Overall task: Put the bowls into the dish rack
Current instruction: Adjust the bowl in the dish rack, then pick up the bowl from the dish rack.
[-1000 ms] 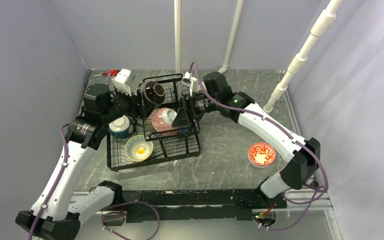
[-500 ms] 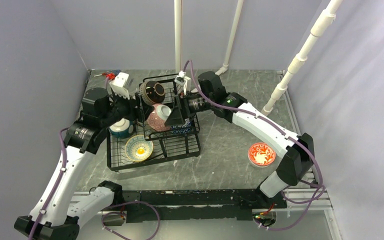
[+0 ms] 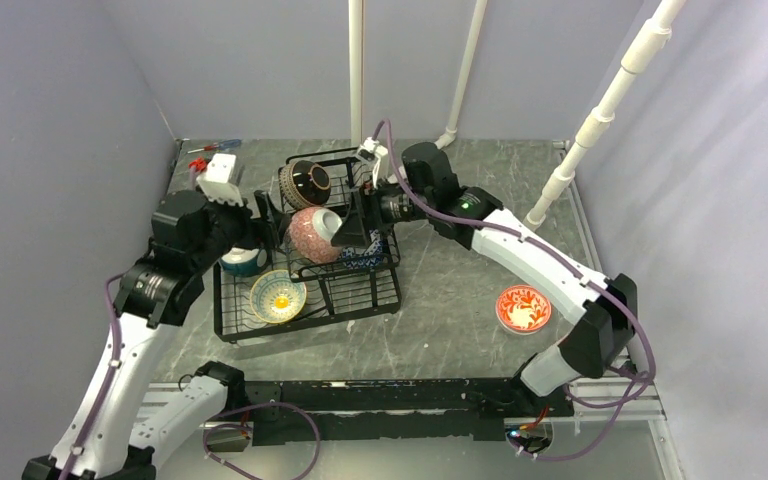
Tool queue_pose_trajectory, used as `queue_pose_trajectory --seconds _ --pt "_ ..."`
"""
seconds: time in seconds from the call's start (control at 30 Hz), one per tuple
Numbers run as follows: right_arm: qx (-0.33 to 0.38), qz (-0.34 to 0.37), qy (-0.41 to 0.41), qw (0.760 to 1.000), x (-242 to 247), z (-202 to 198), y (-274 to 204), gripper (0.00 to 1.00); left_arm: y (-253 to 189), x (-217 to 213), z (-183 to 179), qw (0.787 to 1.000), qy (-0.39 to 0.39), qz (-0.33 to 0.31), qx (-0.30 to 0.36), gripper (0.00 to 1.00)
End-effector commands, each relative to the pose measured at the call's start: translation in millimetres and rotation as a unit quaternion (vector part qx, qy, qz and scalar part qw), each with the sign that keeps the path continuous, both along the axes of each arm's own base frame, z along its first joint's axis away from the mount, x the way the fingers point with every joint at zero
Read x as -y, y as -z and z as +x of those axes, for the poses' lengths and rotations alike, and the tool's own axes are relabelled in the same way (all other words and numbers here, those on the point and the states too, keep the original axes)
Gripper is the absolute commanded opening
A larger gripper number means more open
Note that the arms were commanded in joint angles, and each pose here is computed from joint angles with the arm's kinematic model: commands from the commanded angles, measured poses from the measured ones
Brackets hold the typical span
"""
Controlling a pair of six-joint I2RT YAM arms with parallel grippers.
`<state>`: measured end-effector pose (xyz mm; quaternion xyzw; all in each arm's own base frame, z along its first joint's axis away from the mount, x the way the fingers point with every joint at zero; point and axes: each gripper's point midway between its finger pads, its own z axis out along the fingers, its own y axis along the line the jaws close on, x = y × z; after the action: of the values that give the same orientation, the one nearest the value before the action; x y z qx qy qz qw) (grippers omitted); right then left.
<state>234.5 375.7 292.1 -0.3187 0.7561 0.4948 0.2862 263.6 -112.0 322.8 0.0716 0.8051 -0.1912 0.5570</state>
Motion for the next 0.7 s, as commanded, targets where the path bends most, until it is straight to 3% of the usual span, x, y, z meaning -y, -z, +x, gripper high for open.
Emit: queue_pose_trajectory --seconds 0.0,0.13,0.23,0.33,0.67 --pt "0.070 0.019 0.042 0.997 16.2 9.8 -26.8 0.74 5.1 -29.0 -12.4 0.995 -0.096 -0.020 -0.022 0.88" --pt "0.069 0.038 0.056 0.995 26.1 13.3 -31.0 0.75 45.2 -54.6 -31.2 0.973 -0.201 -0.048 -0.106 0.88" --pt "0.061 0.049 0.062 0.995 33.0 17.8 -30.2 0.76 86.0 -74.6 -49.9 0.936 -0.297 -0.069 -0.177 0.88" --pt "0.052 0.059 0.068 0.995 41.3 23.0 -30.3 0.76 121.1 -81.7 -65.5 0.907 -0.345 -0.075 -0.230 0.89" --pt "0.044 0.061 0.089 0.993 62.2 33.5 -26.1 0.76 202.0 -51.7 -65.4 0.864 -0.344 -0.134 -0.342 0.85"
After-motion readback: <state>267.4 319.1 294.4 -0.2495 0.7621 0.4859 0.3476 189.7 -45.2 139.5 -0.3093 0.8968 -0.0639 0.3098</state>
